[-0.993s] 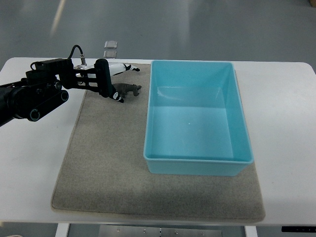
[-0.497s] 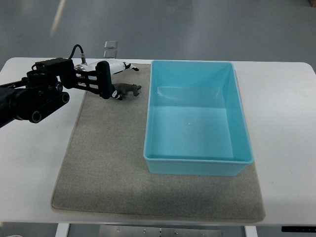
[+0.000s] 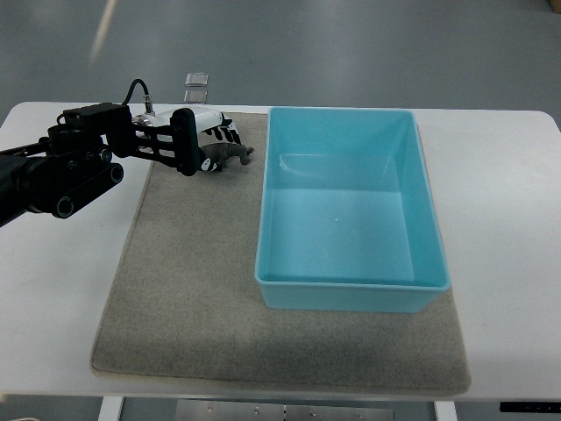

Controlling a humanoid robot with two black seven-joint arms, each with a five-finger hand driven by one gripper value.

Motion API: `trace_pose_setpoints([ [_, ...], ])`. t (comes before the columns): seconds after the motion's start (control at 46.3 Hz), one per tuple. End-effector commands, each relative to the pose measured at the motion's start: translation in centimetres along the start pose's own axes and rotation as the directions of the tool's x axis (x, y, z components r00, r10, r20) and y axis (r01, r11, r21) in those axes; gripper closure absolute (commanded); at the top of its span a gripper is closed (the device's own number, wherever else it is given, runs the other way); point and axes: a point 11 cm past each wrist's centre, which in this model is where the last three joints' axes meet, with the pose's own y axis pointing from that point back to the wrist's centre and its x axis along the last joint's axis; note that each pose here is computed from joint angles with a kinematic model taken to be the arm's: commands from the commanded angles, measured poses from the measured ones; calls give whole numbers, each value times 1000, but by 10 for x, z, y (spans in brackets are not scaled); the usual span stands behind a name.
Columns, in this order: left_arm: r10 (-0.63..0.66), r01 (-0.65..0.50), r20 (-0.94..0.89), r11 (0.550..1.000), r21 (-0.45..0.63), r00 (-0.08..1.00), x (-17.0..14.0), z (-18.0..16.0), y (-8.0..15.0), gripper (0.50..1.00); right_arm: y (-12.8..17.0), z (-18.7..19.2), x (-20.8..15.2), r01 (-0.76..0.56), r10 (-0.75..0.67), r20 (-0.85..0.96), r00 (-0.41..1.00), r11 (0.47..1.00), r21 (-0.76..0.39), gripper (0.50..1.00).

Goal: Place brown hippo in blue box with left hand
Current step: 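Close the left hand's fingers around the brown hippo, then lift the hippo with the left hand and carry it over the blue box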

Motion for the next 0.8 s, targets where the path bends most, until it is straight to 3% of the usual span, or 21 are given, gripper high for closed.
trace_pose_setpoints([
  [0.0,-1,1,2,1000,0,1000,0,0,0,936,0,0,0,0,0,0,1000,1000,0,564],
  [0.065,-1,1,2,1000,0,1000,0,0,0,964,0,0,0,0,0,0,1000,1000,0,564],
  [0.497,9,-8,4,1000,-5,1000,5,2,0,964,0,0,0,0,0,0,1000,1000,0,564],
  [0.777,76,-76,12,997,-24,997,38,12,0,952,0,0,0,0,0,0,1000,1000,0,564],
])
